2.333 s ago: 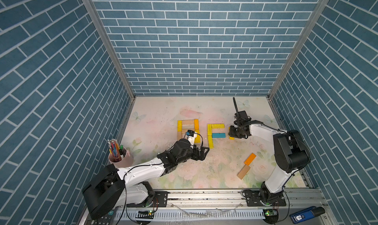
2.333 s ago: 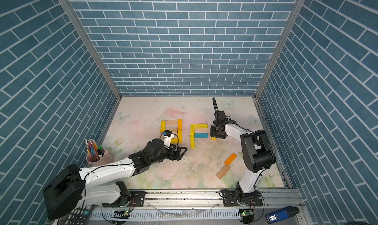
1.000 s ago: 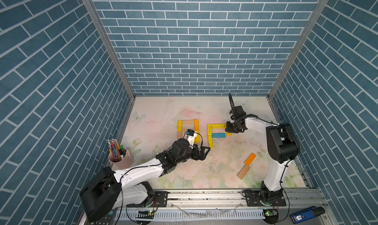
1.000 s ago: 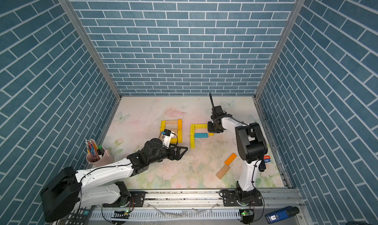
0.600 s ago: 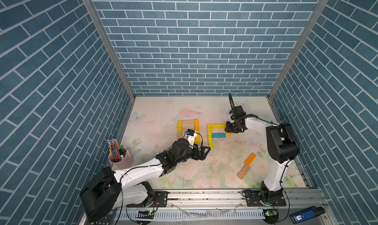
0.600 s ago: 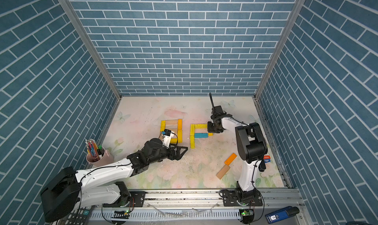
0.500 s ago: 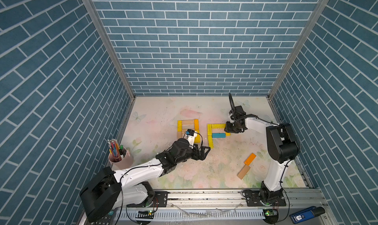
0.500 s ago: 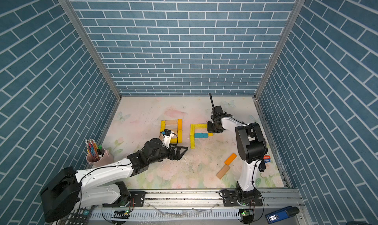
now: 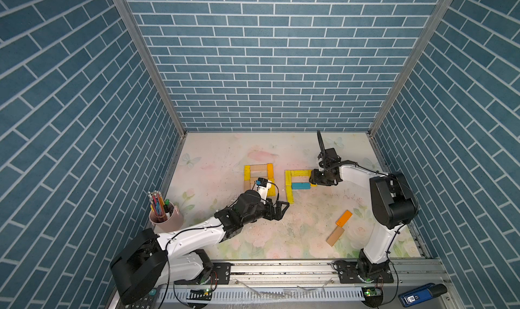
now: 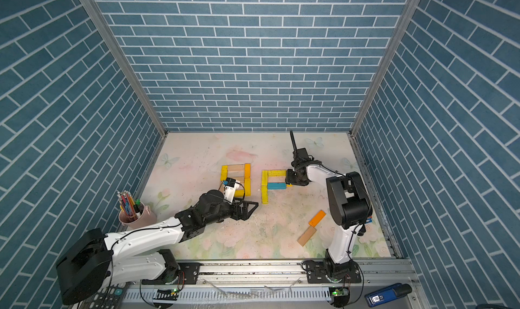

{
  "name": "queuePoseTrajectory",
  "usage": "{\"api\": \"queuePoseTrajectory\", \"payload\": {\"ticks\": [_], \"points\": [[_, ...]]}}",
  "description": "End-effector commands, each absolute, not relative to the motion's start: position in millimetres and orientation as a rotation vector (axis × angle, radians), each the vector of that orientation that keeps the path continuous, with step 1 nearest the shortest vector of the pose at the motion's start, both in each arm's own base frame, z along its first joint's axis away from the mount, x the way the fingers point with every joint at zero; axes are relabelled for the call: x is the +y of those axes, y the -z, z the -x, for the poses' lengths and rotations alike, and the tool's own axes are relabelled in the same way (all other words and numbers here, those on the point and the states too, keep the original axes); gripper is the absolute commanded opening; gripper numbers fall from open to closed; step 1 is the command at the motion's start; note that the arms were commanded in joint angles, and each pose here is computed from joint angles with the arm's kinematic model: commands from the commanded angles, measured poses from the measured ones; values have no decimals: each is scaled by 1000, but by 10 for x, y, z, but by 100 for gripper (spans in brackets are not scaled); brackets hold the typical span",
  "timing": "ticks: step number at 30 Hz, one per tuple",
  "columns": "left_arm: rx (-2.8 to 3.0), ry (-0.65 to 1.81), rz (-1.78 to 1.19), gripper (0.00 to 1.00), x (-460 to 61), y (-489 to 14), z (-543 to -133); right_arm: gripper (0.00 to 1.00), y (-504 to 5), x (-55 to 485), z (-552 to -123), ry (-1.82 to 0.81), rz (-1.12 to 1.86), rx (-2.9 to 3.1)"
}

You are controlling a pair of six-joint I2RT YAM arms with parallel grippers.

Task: Assemble the number 8 with building blocks
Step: Assemble the building block at the center of the board, then pick up the building block from the center of the board.

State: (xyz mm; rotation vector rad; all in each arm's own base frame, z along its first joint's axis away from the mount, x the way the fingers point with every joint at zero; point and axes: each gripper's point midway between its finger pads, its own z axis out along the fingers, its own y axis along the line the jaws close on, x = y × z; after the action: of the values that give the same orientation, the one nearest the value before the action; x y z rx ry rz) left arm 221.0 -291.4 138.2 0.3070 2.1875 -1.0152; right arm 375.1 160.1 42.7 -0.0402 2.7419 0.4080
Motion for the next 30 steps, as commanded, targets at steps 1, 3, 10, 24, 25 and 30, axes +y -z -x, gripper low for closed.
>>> {"api": "queuePoseTrajectory", "payload": {"ticks": [1, 3, 10, 24, 25, 30], "points": [[2190, 947, -351, 100, -2952, -1413, -2218, 61, -680, 1481, -3647, -397, -56, 2679], [2201, 924, -368, 100, -2987, -1402, -2207, 62, -744, 1403, -3513, -383, -97, 2669], [2224, 925, -369, 99, -3112, -1367, -2189, 62, -930, 987, -2912, -267, -298, 2662], [2221, 980, -288, 99, -3280, -1366, -2292, 64, -657, 531, -1979, -148, -550, 2729], [2218, 990, -296, 99, -3300, -1369, -2288, 64, -631, 505, -1945, -134, -571, 2734], [2194, 1036, -306, 99, -3363, -1410, -2272, 67, -492, 457, -1831, -106, -644, 2766]]}}
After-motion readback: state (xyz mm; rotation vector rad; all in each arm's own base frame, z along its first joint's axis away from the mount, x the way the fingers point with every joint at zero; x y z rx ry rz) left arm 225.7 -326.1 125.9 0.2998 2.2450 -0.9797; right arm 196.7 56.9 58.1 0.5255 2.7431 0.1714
